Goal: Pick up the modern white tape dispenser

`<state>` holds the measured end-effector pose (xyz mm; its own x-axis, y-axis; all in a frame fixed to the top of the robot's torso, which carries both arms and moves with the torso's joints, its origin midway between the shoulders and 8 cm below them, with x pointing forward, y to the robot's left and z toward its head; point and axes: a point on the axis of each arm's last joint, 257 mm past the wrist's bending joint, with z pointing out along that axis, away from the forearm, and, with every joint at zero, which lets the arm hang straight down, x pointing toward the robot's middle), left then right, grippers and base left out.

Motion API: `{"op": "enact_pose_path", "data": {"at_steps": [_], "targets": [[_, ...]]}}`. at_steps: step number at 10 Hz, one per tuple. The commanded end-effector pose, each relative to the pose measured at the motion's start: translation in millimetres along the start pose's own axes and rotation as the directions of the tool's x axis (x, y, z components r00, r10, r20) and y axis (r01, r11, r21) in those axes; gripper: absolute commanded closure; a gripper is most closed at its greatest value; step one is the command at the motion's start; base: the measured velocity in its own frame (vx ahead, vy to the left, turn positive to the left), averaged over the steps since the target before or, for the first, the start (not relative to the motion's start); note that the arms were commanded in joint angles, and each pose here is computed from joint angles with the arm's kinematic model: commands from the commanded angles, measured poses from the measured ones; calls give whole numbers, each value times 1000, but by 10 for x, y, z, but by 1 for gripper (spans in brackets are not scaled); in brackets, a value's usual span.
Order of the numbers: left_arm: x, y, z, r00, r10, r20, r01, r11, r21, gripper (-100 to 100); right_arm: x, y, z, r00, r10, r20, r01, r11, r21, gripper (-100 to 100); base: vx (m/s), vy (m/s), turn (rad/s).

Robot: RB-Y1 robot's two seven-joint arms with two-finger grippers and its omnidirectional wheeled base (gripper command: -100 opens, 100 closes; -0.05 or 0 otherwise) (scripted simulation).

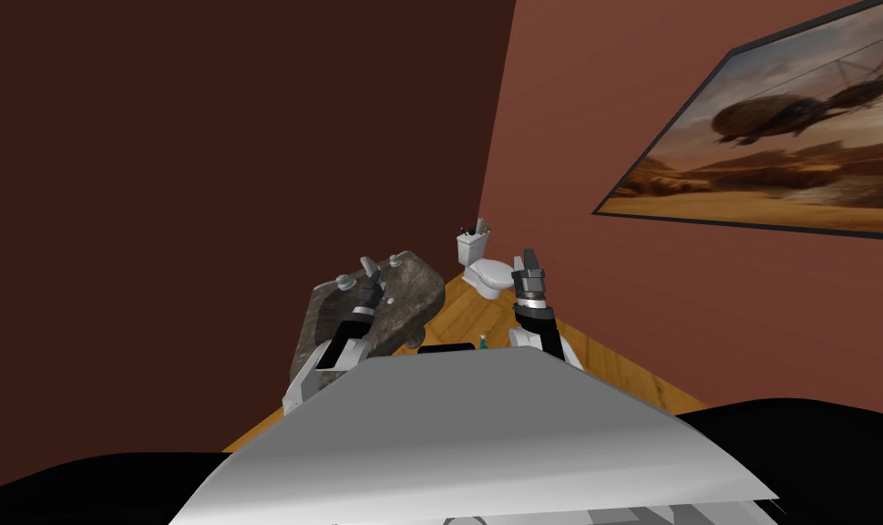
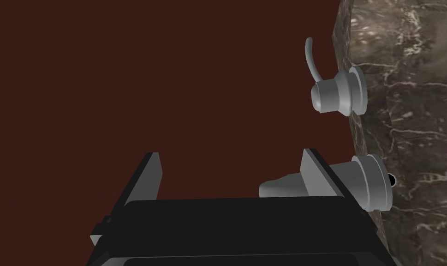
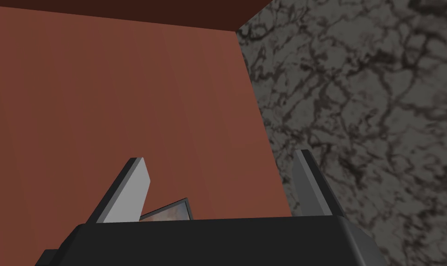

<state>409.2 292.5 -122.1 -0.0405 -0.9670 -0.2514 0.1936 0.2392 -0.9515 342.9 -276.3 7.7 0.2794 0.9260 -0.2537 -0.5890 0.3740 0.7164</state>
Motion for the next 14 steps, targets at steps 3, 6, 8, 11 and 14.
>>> {"op": "enact_pose_path", "data": {"at_steps": [3, 6, 8, 11, 14], "targets": [[-66, 281, 13, 1000, 19, -13, -20, 995, -102, -100, 0, 0, 0, 1000, 0, 0, 0, 1000, 0, 0, 7, 24, -33], [-166, 637, -12, 999, 47, -28, -52, 975, -217, -100, 0, 0, 0, 1000, 0, 0, 0, 1000, 0, 0, 9, 22, -46], [-230, 815, -38, 998, 61, -34, -68, 959, -275, -100, 0, 0, 0, 1000, 0, 0, 0, 1000, 0, 0, 7, 27, -39], [-305, 1004, -79, 996, 75, -39, -84, 937, -338, -100, 0, 0, 0, 1000, 0, 0, 0, 1000, 0, 0, 3, 27, -39], [-465, 1309, -168, 994, 103, -47, -113, 891, -439, -100, 0, 0, 0, 1000, 0, 0, 0, 1000, 0, 0, 2, 26, -46]]}}
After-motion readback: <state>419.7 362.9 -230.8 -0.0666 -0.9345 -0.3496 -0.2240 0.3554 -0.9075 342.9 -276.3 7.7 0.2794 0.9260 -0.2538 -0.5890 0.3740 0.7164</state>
